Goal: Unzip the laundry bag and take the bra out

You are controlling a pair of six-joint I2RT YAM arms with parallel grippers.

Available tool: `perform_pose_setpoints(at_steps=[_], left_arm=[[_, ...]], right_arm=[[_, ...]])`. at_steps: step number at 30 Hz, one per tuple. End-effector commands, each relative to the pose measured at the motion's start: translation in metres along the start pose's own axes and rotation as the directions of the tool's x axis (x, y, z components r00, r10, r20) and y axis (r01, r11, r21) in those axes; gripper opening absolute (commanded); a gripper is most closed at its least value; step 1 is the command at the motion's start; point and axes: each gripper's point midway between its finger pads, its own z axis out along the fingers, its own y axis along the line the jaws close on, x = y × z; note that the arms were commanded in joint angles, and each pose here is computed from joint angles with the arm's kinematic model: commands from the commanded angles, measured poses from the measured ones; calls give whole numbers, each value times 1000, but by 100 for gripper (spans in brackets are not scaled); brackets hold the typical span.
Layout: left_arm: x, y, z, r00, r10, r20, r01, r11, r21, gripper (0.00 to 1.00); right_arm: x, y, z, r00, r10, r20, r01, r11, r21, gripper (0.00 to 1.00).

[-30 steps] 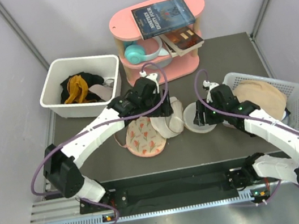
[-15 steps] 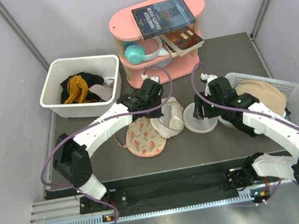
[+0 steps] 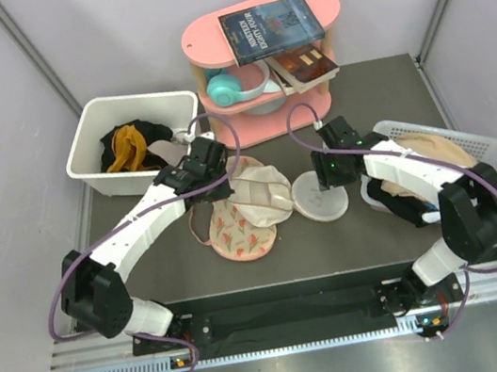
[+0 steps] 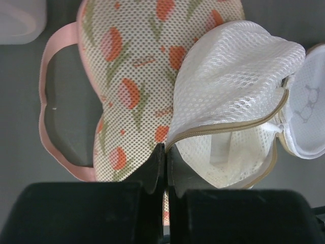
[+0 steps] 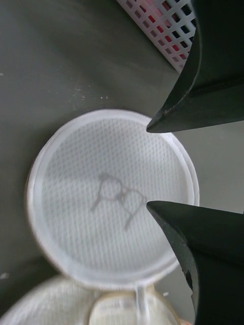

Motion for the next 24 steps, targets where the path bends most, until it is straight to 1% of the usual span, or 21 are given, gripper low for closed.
perform_pose_setpoints(at_steps=[1,6,11,14,22,23,24], left_arm=[[-12,12,-15,997,-44,59,44,999,-7,0],[-14,15,-19,996,-53,73,53,999,2,0],[-16,15,-19,996,-51,73,51,999,4,0],[-16,15,-22,995,-54,79,53,999,6,0],[-16,12,-24,996,-51,78,49,998,32,0],[-16,10,-25,996,-49,79,46,998,38,0],[-16,9,-26,996,-48,78,45,998,46,0]], right_arm=[[-9,-11,6,1000,-7,-6,8,999,54,55],[15,-18,22,996,8,-83,-2,998,66,51],[31,-25,32,994,20,-111,-11,997,81,49],[38,-29,39,991,23,-132,-11,996,90,43],[47,-34,54,985,18,-170,0,995,104,36],[48,-34,55,984,21,-174,-3,995,105,32],[50,-35,58,983,20,-182,0,994,105,31]])
